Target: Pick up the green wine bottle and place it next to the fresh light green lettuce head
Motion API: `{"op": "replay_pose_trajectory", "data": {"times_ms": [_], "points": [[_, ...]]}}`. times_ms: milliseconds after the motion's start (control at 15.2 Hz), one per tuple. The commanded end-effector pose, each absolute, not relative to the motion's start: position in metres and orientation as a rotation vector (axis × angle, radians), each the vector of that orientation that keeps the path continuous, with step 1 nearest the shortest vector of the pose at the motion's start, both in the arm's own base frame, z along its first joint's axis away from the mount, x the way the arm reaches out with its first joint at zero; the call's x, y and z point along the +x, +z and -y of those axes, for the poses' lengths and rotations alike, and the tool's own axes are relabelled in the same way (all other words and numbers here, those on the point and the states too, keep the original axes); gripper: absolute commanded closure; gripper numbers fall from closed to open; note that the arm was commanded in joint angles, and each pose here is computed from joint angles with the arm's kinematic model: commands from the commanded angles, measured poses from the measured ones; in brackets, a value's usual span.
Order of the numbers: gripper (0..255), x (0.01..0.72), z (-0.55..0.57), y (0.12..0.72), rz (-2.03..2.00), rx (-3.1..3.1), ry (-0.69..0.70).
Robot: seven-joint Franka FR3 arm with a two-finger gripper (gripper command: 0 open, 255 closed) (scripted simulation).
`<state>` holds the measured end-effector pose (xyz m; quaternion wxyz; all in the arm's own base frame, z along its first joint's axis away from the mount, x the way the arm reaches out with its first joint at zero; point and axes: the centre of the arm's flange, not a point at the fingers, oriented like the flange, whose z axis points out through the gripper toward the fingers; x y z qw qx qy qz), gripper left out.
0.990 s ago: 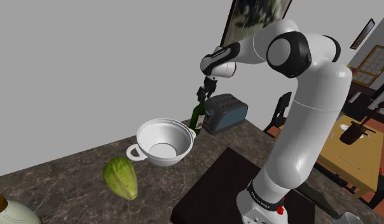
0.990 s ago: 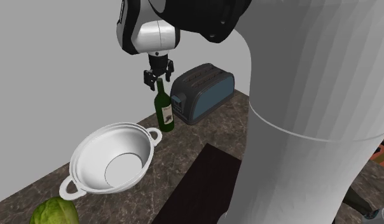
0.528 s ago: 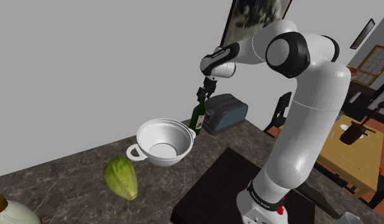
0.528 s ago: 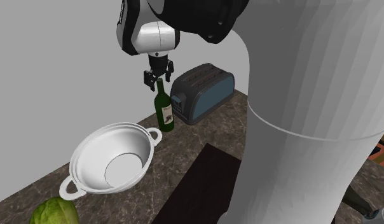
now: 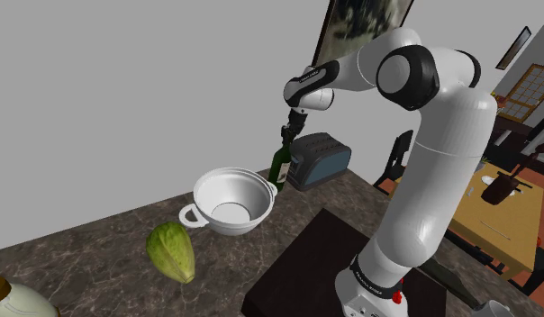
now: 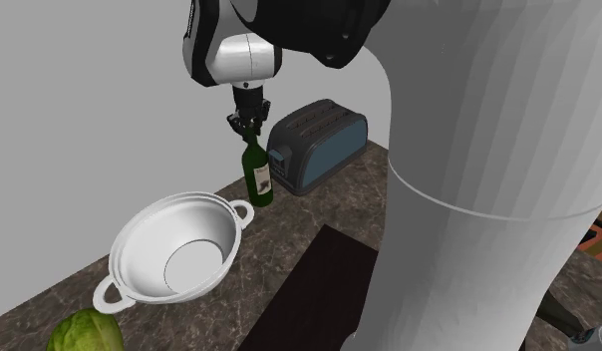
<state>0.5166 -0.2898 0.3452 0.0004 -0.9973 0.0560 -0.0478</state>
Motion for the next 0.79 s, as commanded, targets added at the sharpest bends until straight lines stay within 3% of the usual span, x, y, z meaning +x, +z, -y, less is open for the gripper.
{"op": "replay_pose_trajectory", "data": {"times_ms": [0,726], "points": [[255,0.517,0.290,0.345,-0.176,-3.132,-0.149],[255,0.517,0.290,0.398,-0.176,-3.132,-0.149]]}}
